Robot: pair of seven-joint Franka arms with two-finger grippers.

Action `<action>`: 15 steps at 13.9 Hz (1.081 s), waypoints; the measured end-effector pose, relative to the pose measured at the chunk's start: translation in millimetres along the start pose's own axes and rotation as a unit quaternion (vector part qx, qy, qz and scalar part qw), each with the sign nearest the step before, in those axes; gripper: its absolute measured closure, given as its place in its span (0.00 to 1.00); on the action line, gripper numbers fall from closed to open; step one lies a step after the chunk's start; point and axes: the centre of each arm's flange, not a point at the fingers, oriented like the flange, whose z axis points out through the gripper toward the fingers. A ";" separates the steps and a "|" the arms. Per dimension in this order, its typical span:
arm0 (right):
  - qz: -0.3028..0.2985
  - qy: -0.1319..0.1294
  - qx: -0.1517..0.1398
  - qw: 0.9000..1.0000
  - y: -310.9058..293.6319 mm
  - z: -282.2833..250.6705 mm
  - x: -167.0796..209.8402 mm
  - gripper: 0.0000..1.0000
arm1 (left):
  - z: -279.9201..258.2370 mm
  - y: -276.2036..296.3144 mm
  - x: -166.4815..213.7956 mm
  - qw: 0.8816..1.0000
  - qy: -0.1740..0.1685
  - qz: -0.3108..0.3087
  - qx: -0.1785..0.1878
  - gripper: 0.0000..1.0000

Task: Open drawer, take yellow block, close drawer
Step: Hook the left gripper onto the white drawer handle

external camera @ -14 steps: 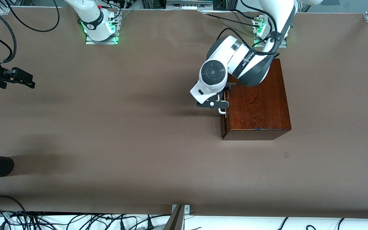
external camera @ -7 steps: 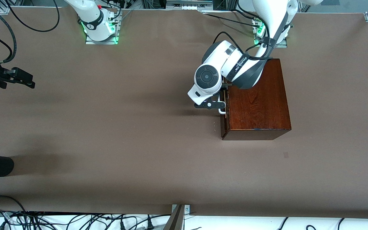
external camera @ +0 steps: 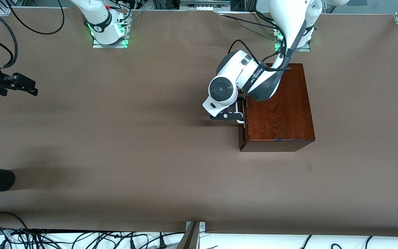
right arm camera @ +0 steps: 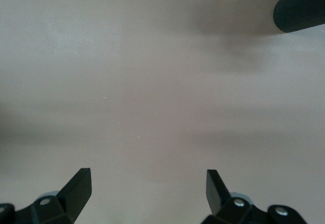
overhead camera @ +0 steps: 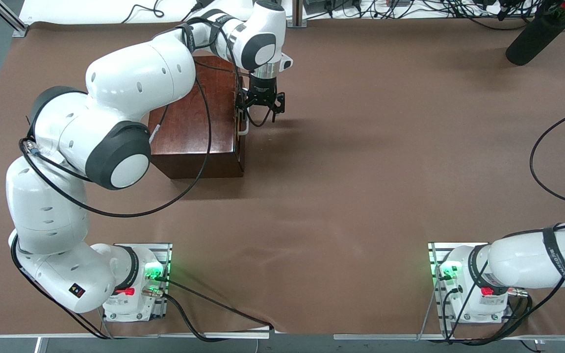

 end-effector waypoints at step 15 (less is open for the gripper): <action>0.000 0.000 0.000 1.000 0.0 0.0 0.0 0.00 | 11.9 4.2 4.8 1.000 -0.001 -0.002 0.002 0.00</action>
